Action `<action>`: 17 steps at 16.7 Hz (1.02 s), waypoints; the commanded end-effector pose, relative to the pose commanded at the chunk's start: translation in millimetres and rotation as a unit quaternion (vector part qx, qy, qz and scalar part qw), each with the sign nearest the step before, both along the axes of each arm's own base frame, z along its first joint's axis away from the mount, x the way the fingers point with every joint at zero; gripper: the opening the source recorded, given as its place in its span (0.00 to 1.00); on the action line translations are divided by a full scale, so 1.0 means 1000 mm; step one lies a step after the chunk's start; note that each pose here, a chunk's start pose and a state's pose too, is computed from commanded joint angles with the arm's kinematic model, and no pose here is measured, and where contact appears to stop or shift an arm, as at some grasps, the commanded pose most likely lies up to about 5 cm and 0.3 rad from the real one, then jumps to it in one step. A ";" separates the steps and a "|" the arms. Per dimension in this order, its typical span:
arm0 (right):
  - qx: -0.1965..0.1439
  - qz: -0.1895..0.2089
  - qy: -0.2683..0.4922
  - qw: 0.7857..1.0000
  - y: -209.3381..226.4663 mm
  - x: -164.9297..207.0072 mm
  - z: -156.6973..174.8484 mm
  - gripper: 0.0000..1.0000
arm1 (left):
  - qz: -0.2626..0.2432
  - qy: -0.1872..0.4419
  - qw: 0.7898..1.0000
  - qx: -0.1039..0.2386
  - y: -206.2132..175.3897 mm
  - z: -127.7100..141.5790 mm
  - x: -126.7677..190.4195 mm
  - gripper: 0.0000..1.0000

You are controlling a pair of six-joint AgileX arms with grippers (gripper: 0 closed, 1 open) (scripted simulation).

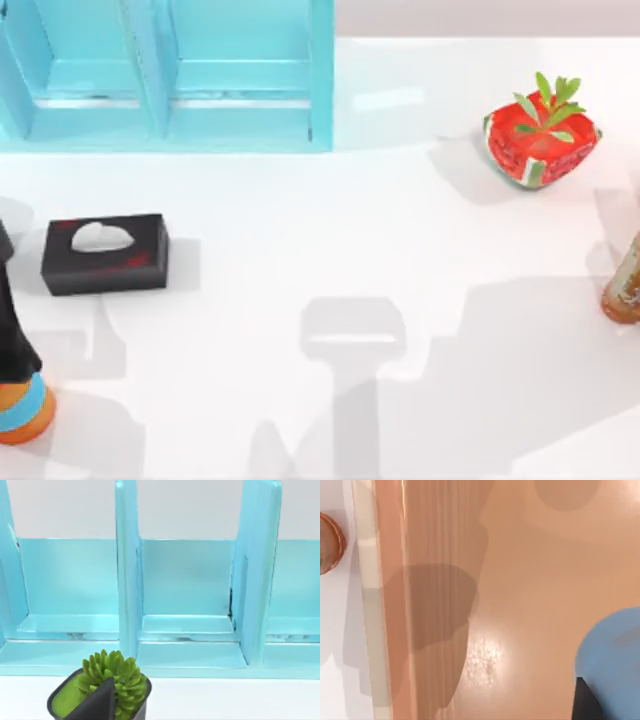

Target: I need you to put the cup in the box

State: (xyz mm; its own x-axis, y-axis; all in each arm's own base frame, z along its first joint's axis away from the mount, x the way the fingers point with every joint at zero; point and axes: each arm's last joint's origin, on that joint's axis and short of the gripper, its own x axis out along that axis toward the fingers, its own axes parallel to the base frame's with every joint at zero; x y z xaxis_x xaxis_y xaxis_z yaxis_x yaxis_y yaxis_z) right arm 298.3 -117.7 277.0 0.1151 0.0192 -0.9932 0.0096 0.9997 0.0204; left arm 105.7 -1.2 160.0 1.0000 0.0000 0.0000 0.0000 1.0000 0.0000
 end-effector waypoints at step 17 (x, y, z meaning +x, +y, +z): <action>0.001 -0.001 0.000 1.000 -0.008 0.004 -0.064 0.30 | 0.000 0.000 1.000 0.000 0.000 0.000 0.000 1.00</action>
